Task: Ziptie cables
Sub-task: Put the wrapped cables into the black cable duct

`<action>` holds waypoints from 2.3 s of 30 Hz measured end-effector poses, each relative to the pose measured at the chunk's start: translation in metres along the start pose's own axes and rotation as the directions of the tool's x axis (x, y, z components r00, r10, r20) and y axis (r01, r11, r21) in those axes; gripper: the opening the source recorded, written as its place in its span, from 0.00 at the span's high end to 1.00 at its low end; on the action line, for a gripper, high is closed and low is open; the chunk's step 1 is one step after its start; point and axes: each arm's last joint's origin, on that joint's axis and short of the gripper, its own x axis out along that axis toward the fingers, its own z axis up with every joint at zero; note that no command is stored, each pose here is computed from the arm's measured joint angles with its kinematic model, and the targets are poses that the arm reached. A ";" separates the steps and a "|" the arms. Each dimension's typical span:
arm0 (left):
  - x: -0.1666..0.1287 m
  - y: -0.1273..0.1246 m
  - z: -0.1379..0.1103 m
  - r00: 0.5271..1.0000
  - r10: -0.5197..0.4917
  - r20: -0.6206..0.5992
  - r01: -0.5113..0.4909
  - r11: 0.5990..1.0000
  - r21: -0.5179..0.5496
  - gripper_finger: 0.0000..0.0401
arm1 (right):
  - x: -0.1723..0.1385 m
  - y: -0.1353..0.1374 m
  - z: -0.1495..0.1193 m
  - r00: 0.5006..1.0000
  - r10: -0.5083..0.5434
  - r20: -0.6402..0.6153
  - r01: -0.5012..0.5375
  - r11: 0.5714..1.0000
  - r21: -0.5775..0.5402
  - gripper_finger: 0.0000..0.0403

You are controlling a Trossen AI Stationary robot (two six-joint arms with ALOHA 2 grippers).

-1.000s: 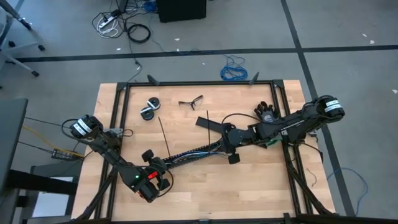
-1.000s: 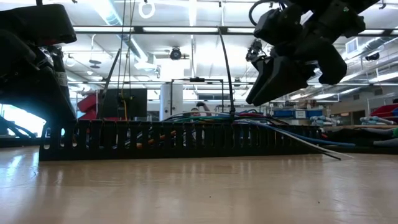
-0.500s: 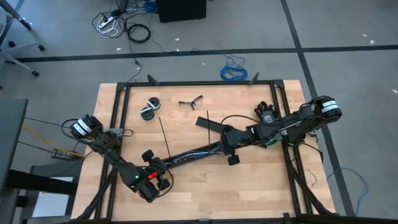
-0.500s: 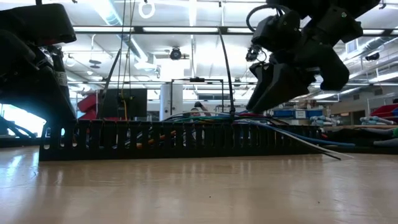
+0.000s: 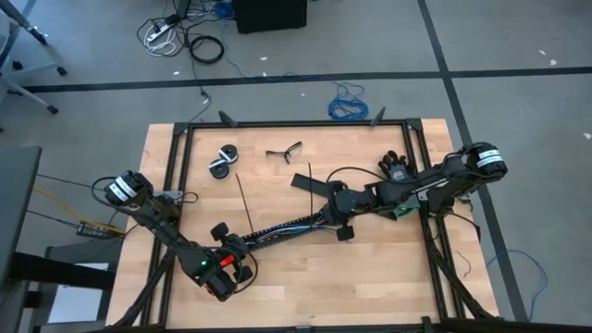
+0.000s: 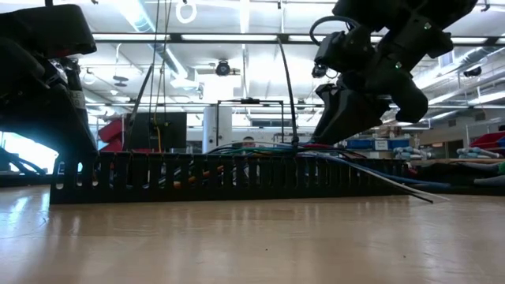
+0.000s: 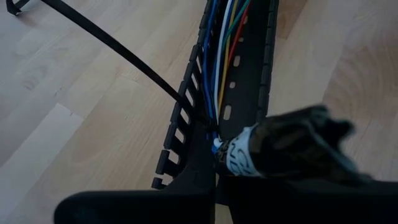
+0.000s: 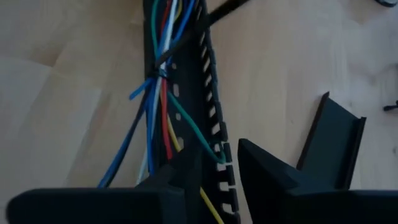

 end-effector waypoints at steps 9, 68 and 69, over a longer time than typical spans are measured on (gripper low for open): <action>0.000 0.000 0.000 1.000 0.002 0.000 -0.002 1.000 0.003 1.00 | -0.001 0.005 0.000 1.000 0.016 -0.006 -0.016 0.999 -0.036 0.98; 0.000 -0.004 0.001 1.000 -0.028 0.007 0.028 0.999 -0.030 1.00 | 0.029 -0.023 0.050 0.929 0.048 -0.368 -0.086 0.993 -0.086 1.00; 0.000 -0.004 0.001 1.000 -0.028 0.008 0.029 0.999 -0.030 1.00 | 0.029 -0.025 0.050 0.928 0.046 -0.369 -0.084 0.993 -0.086 1.00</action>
